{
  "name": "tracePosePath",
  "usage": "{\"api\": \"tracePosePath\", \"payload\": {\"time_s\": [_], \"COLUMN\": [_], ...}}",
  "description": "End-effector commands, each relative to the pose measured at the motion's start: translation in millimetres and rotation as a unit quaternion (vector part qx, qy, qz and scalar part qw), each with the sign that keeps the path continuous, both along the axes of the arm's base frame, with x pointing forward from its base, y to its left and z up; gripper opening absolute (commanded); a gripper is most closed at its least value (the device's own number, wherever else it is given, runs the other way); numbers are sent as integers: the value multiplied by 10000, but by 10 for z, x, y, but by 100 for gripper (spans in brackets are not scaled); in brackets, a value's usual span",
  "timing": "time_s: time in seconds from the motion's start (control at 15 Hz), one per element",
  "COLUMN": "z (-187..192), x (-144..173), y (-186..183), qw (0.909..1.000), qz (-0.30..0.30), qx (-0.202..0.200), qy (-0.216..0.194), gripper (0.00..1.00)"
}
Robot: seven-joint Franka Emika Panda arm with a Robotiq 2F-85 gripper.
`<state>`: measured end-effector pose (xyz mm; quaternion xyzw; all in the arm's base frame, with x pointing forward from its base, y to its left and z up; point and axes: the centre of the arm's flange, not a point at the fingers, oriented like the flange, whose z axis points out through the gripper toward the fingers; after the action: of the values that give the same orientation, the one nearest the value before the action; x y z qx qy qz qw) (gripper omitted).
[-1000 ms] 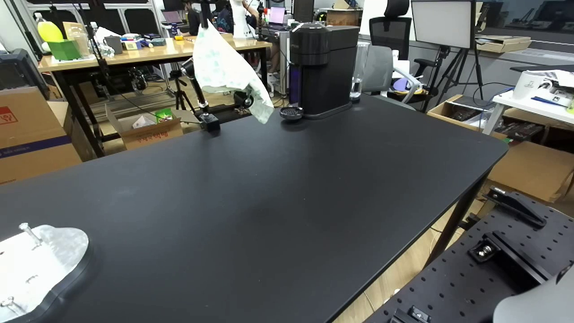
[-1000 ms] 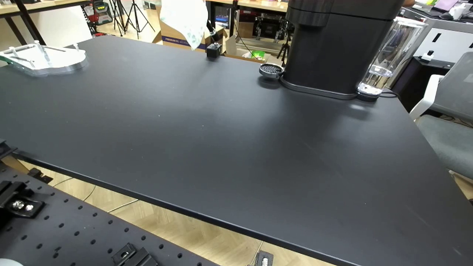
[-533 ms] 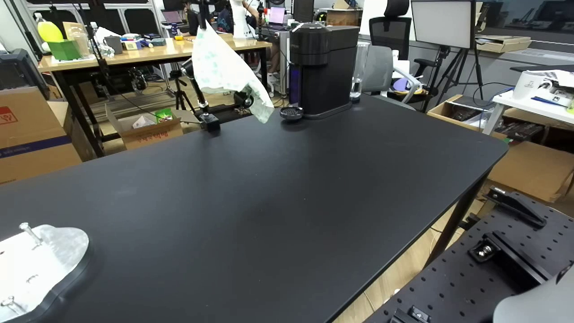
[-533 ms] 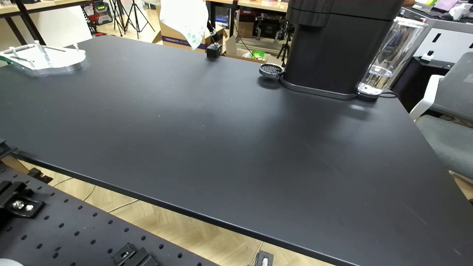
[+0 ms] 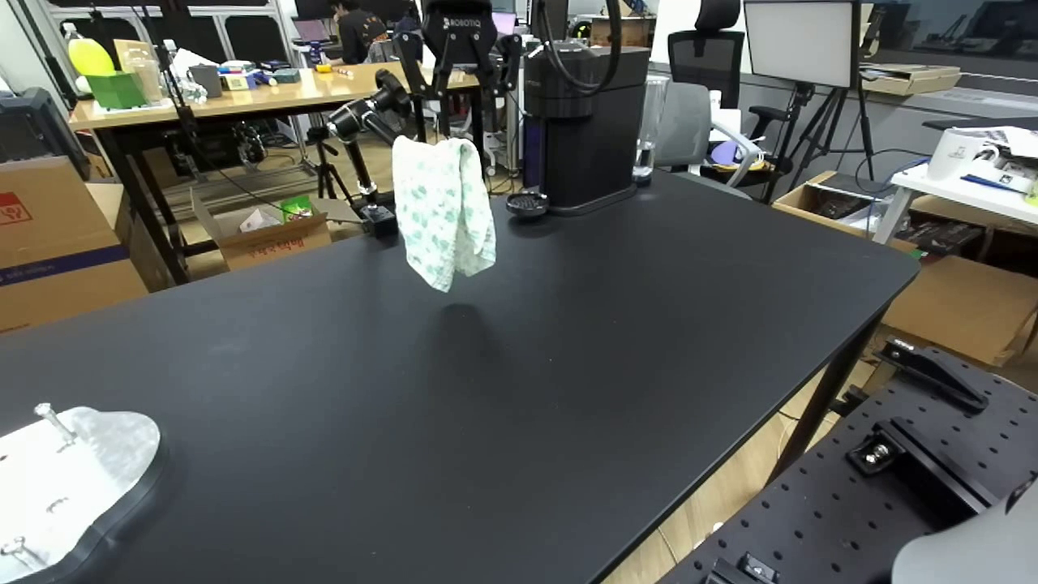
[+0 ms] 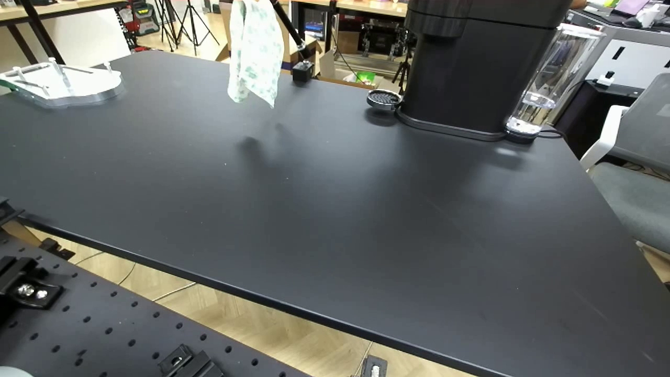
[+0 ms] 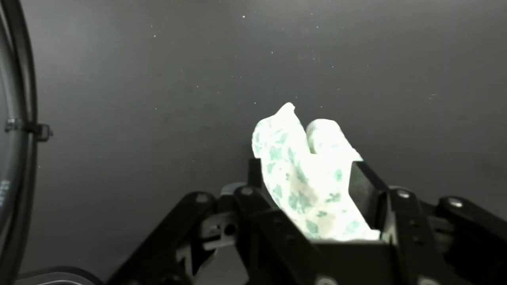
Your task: Put the white cloth on the rack.
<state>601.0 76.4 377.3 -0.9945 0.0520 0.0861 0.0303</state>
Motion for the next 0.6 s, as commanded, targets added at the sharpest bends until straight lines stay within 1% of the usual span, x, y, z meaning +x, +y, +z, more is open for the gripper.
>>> {"api": "tracePosePath", "payload": {"time_s": [0.0,0.07,0.13,0.4,0.53], "z": [-20,-12,22,136,190], "x": [-284,-312,-343,-394,-470], "y": [-160,-181,-197,-315,-395], "qw": [9998,9997,9997,9993,9997], "qz": [-192,-216,-235,-268,-104], "qx": [90,91,99,130,120], "qy": [-30,-48,-68,-229,-212], "gripper": [90,98,99,100,100]}}
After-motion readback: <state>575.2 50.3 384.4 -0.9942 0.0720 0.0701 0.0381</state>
